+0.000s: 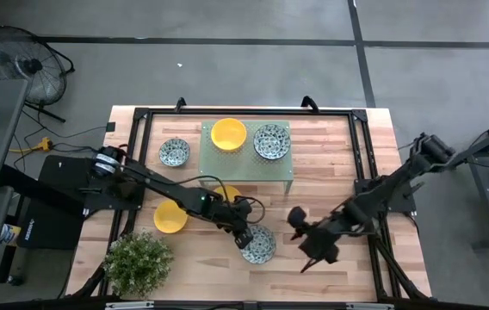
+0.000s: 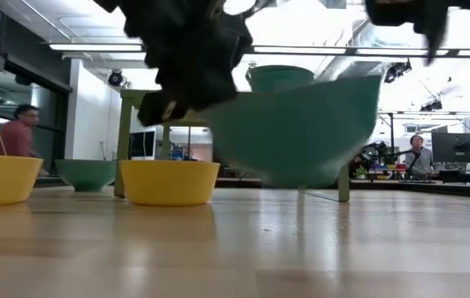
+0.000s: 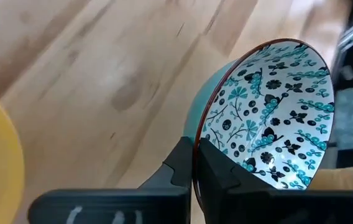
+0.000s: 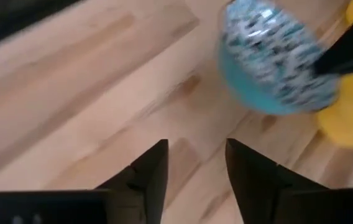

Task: Pick & Place Mini bowls
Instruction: Stack the blue bowl on top of the blue bowls on the shelf

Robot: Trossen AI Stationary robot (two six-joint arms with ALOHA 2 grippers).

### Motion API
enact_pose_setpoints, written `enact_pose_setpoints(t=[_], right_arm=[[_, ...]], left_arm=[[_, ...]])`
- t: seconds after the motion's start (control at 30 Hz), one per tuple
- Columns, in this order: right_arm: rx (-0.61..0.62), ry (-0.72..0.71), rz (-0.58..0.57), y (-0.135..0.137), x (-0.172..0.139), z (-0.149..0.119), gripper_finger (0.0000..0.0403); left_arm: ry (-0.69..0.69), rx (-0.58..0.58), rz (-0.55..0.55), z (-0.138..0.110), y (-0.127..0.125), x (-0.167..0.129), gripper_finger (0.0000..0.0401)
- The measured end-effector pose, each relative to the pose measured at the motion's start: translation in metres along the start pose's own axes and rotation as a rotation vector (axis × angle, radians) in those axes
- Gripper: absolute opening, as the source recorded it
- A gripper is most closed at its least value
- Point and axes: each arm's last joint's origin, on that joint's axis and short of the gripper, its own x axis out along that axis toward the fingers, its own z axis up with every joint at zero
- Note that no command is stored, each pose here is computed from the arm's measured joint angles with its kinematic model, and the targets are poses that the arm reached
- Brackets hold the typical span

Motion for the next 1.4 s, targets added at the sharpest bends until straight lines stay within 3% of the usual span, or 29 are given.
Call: enact_pose_setpoints(t=[0.43, 0.67, 0.83, 1.07, 1.4], right_arm=[[-0.239, 0.113, 0.071, -0.022, 0.063, 0.033, 0.0147], [-0.226, 0.205, 0.049, -0.022, 0.058, 0.034, 0.0145], [-0.283, 0.093, 0.086, -0.022, 0.058, 0.043, 0.0146], [-0.425, 0.076, 0.005, -0.028, 0.060, 0.046, 0.0145], [-0.495, 0.021, 0.090, -0.041, 0.065, 0.040, 0.0139]], left_arm=[[0.021, 0.028, 0.025, -0.003, 0.004, 0.004, 0.0000], [0.065, 0.025, 0.062, -0.006, 0.008, 0.004, 0.0000], [0.059, 0.024, 0.046, -0.001, 0.009, 0.004, 0.0000], [0.056, 0.028, 0.035, -0.001, 0.008, 0.004, 0.0000], [0.053, 0.063, -0.007, 0.000, 0.005, 0.004, 0.0000]])
